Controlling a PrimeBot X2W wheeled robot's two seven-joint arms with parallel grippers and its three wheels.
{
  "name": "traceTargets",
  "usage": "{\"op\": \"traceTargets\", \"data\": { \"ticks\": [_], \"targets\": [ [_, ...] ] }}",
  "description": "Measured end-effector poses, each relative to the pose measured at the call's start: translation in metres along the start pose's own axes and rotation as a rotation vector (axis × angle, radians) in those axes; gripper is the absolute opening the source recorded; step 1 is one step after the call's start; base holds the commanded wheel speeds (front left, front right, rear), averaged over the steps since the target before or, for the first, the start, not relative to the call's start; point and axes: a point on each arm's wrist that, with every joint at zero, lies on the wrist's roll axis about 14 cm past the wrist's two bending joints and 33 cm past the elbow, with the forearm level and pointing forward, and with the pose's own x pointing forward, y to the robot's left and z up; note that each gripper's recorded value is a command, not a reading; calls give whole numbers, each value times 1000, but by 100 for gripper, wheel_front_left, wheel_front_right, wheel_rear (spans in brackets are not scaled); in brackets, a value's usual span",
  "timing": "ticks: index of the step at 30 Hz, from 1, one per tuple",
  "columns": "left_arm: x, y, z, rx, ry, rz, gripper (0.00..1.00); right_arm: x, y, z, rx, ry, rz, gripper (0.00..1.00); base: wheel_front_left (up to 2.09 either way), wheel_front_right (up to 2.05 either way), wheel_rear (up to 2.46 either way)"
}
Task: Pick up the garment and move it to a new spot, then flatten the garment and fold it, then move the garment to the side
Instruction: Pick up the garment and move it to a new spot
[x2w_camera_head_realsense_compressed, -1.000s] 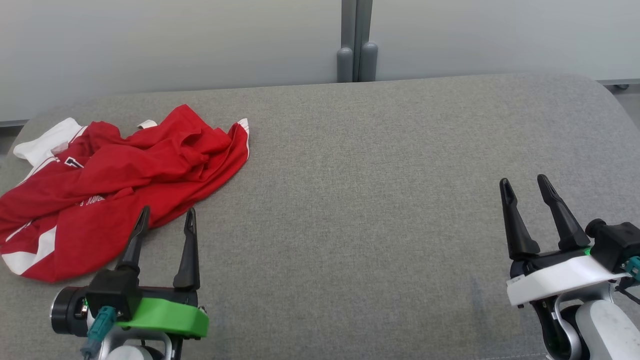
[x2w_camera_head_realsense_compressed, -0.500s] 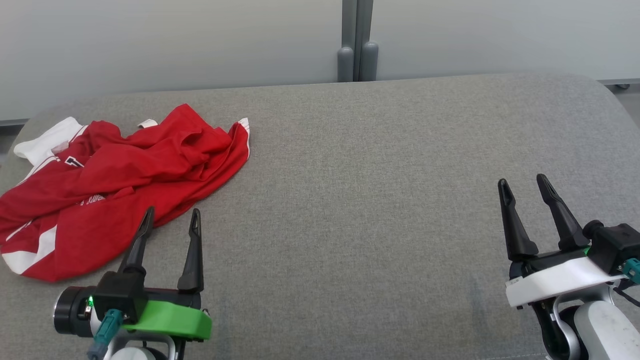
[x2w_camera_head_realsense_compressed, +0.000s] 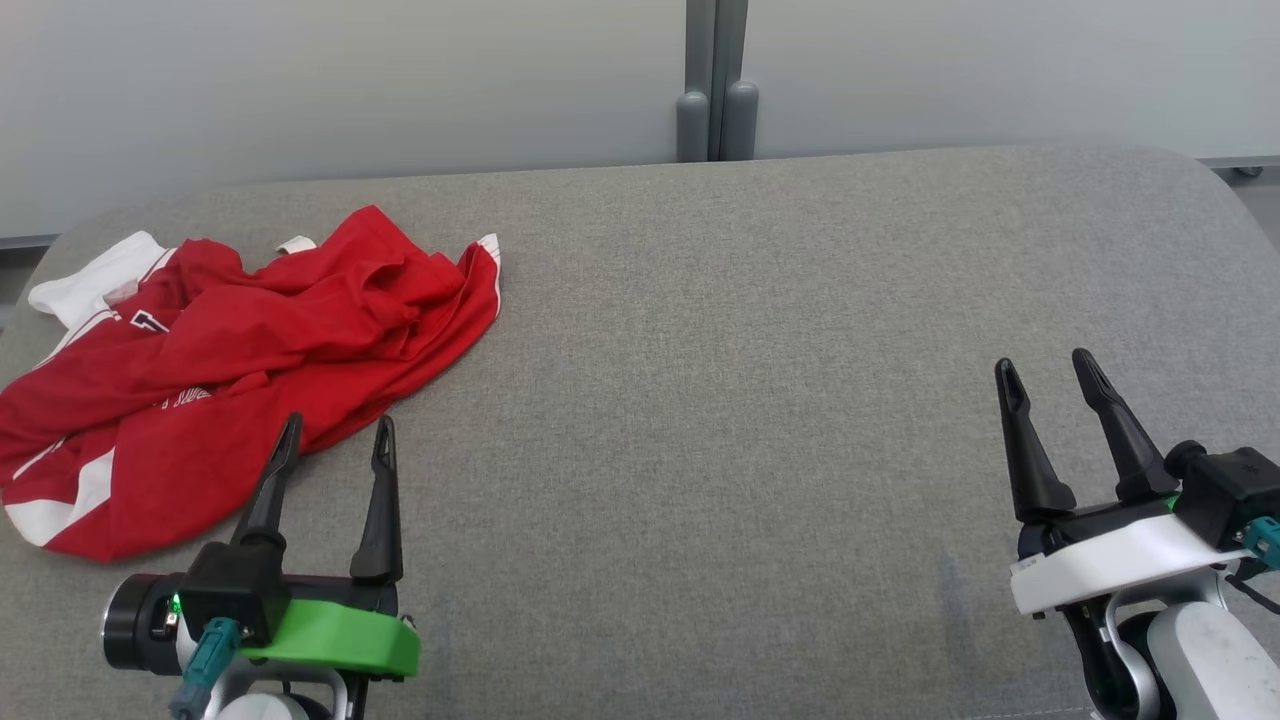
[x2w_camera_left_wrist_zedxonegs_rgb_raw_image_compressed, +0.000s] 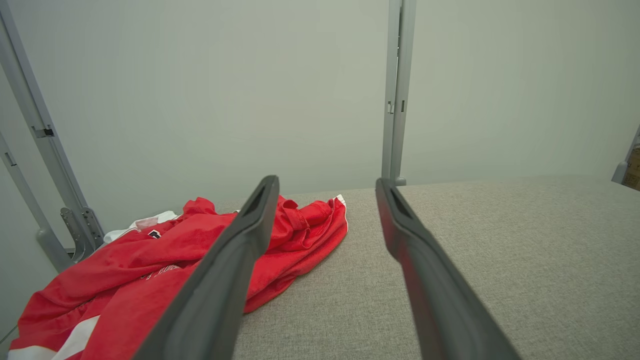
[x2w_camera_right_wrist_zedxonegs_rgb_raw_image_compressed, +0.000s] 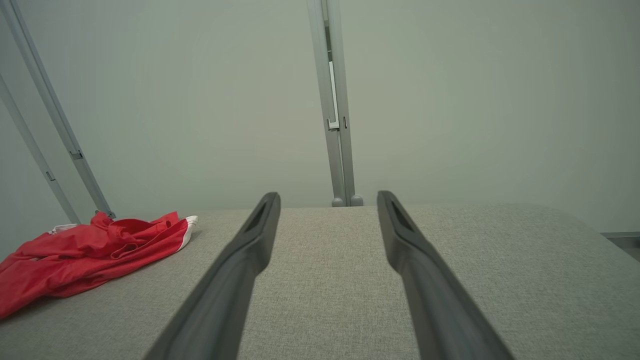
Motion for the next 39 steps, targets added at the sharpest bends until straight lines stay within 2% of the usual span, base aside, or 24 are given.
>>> {"op": "traceTargets", "data": {
  "ticks": [18,39],
  "targets": [
    [-9,13,-4,-8,15,44,100,11,15,-7,15,16,57,100,0,0,0],
    [-44,66,4,22,14,231,100,32,70,-24,56,55,245,100,0,0,0]
  ]
}}
